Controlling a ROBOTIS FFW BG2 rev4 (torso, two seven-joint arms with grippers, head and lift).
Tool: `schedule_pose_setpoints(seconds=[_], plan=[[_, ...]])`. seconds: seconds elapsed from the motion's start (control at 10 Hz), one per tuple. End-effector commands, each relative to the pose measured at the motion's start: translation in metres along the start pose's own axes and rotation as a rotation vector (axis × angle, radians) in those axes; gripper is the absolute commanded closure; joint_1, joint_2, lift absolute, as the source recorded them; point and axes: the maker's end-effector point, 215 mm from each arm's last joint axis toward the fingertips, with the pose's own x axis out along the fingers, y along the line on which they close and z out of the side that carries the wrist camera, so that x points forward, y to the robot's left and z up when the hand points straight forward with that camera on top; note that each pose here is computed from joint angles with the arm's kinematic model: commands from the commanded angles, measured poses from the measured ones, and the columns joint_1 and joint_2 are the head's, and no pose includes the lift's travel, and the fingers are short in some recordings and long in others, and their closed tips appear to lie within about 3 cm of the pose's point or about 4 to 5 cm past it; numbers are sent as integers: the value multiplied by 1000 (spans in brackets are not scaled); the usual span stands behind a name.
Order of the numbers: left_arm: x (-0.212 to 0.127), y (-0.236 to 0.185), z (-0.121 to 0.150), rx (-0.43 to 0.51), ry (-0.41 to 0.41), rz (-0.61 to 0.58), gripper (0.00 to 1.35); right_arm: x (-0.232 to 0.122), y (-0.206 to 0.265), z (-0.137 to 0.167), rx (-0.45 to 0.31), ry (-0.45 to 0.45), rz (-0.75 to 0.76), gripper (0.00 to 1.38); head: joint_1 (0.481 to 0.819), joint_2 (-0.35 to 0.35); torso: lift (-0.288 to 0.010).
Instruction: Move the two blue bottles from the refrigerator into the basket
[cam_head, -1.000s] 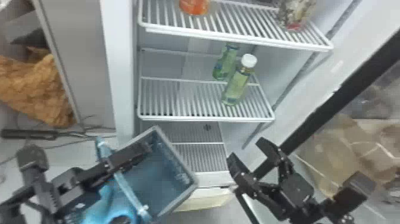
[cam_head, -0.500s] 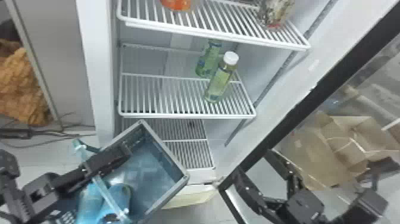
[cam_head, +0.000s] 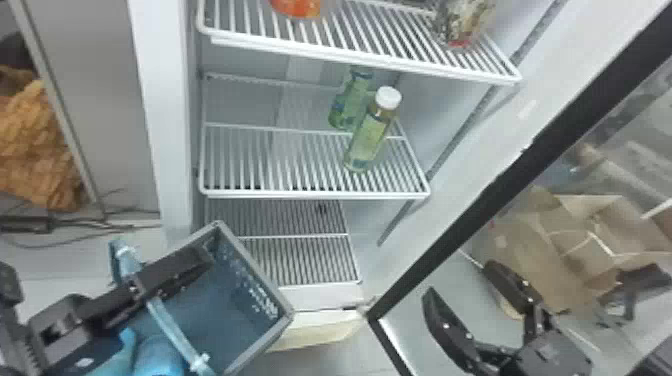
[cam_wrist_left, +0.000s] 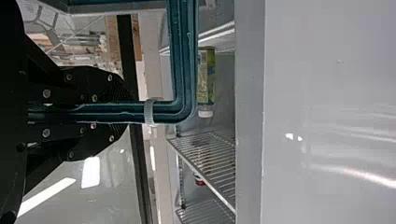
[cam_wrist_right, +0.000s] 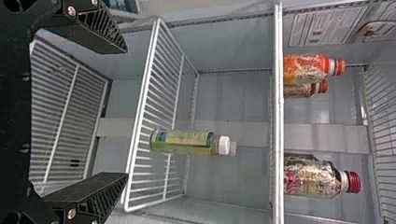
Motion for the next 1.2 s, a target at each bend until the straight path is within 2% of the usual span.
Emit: schedule_pose_setpoints(seconds=[0.0, 1.1], plan=[[-2, -1, 2, 6, -5, 1, 1199, -6, -8, -8, 0, 11, -21, 124, 695, -350, -220], [-7, 2, 6, 14, -18, 16, 1199, 1, -11, -21, 16, 10, 10, 125, 695, -350, -220]])
